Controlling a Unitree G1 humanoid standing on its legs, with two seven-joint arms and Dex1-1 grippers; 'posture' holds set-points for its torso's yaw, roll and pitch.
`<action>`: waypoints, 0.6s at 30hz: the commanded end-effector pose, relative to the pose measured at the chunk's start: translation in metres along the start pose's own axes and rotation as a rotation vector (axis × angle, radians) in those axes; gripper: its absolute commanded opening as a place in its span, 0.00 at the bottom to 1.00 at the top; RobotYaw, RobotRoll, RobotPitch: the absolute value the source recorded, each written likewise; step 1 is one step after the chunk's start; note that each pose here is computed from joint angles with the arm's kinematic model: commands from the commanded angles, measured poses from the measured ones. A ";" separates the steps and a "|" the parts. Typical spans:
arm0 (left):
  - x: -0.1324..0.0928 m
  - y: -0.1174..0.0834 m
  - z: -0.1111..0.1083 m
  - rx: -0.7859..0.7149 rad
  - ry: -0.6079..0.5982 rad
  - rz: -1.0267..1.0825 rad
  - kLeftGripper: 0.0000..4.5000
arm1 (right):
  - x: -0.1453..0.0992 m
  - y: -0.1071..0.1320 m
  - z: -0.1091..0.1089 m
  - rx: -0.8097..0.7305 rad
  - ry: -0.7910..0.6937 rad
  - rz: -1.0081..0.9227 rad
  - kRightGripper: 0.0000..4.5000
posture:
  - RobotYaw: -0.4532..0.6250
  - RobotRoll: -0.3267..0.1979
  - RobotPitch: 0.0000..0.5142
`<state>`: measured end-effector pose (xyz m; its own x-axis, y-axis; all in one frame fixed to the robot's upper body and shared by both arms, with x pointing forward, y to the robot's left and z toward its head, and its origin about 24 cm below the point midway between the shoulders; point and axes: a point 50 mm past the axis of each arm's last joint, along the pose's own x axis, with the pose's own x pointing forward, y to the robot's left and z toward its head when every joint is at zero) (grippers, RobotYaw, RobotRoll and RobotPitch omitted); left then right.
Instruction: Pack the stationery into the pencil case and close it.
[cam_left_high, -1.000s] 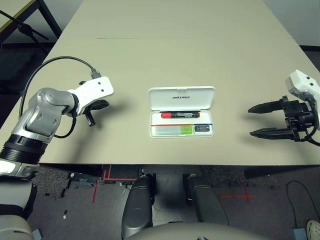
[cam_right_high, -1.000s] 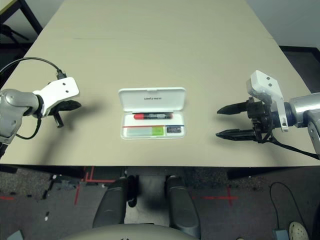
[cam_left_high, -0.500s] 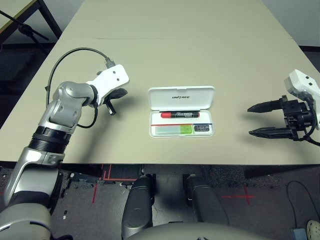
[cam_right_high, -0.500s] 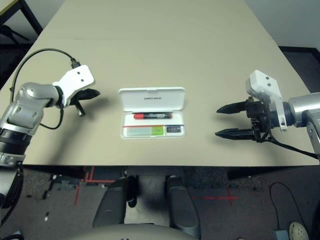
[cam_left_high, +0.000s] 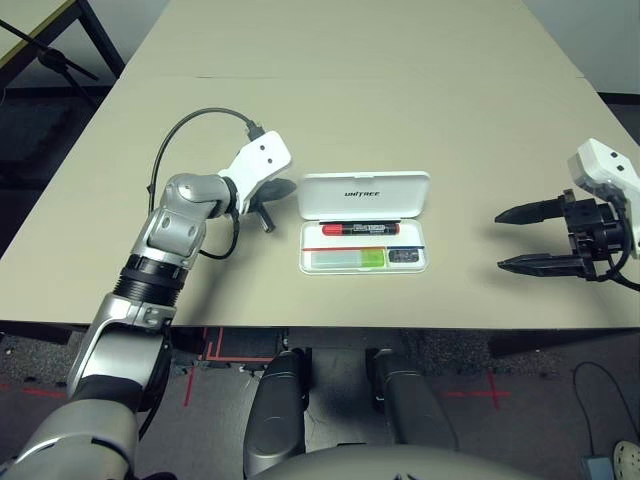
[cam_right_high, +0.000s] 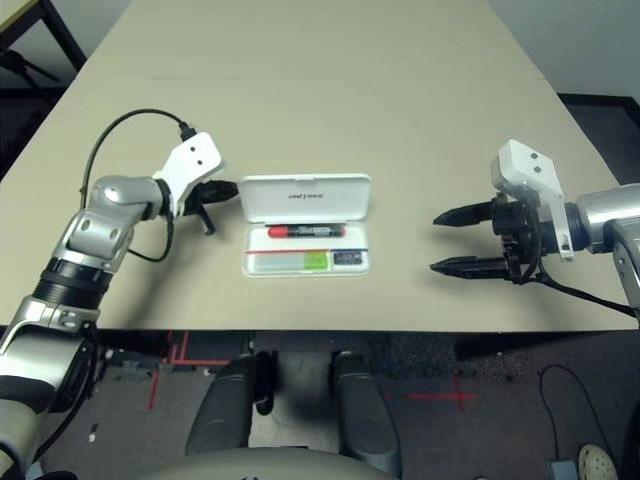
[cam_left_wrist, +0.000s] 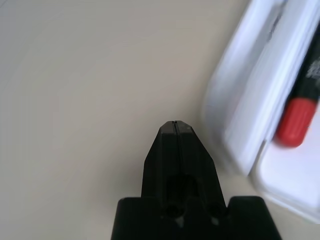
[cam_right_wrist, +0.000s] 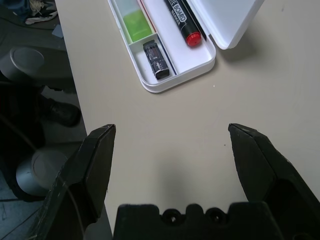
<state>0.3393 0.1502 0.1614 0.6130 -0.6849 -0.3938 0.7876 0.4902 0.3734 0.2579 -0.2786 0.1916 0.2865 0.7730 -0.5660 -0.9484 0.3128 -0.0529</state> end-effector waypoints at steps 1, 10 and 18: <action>0.001 -0.011 0.007 0.000 -0.030 -0.062 0.01 | 0.002 -0.001 -0.002 0.002 0.013 0.005 1.00 | 0.42 0.62 0.33; -0.007 -0.039 0.012 0.027 -0.043 -0.229 0.01 | 0.003 -0.004 -0.003 -0.003 0.027 0.004 1.00 | 0.43 0.62 0.33; -0.001 -0.059 0.005 0.039 -0.013 -0.338 0.01 | 0.004 -0.007 -0.002 -0.009 0.039 0.009 1.00 | 0.43 0.62 0.32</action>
<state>0.2989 0.1253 0.1519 0.3720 -0.8010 -0.4690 0.9220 0.2603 0.2867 0.2642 -0.2801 0.1901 0.2876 0.7560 -0.5880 -0.9475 0.3141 -0.0597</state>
